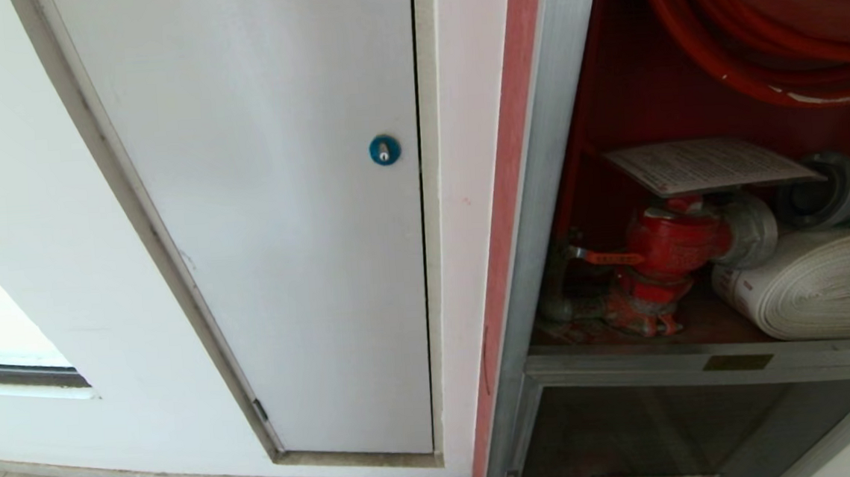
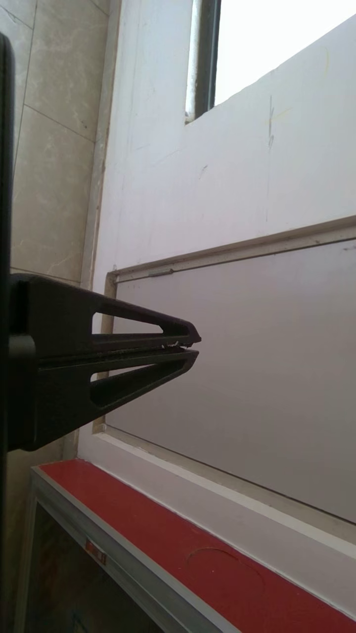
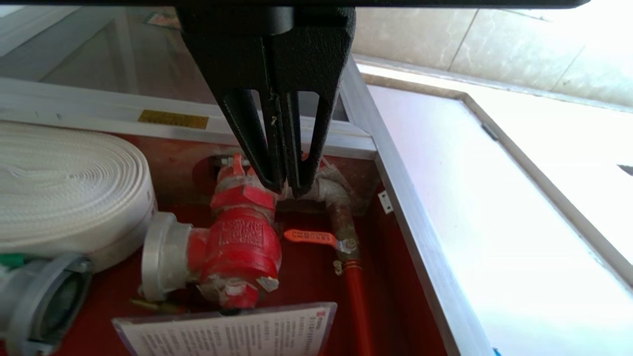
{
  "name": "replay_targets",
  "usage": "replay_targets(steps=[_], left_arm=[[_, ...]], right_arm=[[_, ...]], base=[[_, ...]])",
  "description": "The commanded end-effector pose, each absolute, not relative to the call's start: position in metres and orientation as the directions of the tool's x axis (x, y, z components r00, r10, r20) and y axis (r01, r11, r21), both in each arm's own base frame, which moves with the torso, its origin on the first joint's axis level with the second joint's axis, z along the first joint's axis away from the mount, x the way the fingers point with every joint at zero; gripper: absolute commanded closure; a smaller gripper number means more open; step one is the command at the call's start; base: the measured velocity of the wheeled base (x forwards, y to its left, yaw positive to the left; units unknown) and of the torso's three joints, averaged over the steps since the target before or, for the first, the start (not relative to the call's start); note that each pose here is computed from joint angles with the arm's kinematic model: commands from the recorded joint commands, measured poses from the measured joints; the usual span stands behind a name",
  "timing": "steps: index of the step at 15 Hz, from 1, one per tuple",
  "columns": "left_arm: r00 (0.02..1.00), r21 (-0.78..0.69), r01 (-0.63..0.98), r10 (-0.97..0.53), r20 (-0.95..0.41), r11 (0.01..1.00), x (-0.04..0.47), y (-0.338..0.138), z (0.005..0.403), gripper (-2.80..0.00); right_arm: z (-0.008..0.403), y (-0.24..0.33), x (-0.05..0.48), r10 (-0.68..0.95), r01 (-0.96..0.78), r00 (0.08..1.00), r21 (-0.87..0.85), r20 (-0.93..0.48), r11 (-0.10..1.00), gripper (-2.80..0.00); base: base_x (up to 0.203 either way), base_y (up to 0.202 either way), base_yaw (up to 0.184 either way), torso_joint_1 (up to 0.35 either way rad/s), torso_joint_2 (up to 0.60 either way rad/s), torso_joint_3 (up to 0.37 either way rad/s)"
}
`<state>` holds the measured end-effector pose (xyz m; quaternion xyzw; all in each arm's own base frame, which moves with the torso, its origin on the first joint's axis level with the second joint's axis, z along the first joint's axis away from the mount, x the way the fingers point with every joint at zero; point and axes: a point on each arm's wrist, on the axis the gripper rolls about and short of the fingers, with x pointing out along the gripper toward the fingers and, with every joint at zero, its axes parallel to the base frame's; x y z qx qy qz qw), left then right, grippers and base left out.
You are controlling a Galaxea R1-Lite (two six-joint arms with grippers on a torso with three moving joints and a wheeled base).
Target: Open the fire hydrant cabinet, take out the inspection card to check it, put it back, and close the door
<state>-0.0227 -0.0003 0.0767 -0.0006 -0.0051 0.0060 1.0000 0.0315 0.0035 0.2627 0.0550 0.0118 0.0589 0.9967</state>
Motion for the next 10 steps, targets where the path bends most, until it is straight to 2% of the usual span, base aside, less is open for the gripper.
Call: replay_targets(steps=[1,7,10], left_arm=[[1.000,-0.002,-0.012,0.012,0.005,1.000,-0.022,0.000,0.076,0.00],[1.000,-0.002,-0.012,0.012,0.005,1.000,-0.022,0.000,0.076,0.00],[1.000,-0.002,-0.012,0.012,0.005,1.000,-0.022,0.000,0.076,0.00]], right_arm=[[0.254,0.002,0.015,0.118,-0.119,0.993,0.111,0.018,0.987,0.00],[0.227,0.000,-0.001,0.076,-0.078,0.997,0.112,0.019,0.991,0.00],[0.222,-0.001,-0.006,-0.013,0.009,0.999,0.128,0.033,0.992,0.00]], base=[[0.000,0.000,0.000,0.000,0.00,0.000],[0.000,0.000,0.000,0.000,0.00,0.000],[0.000,0.000,0.000,0.000,0.00,0.000]])
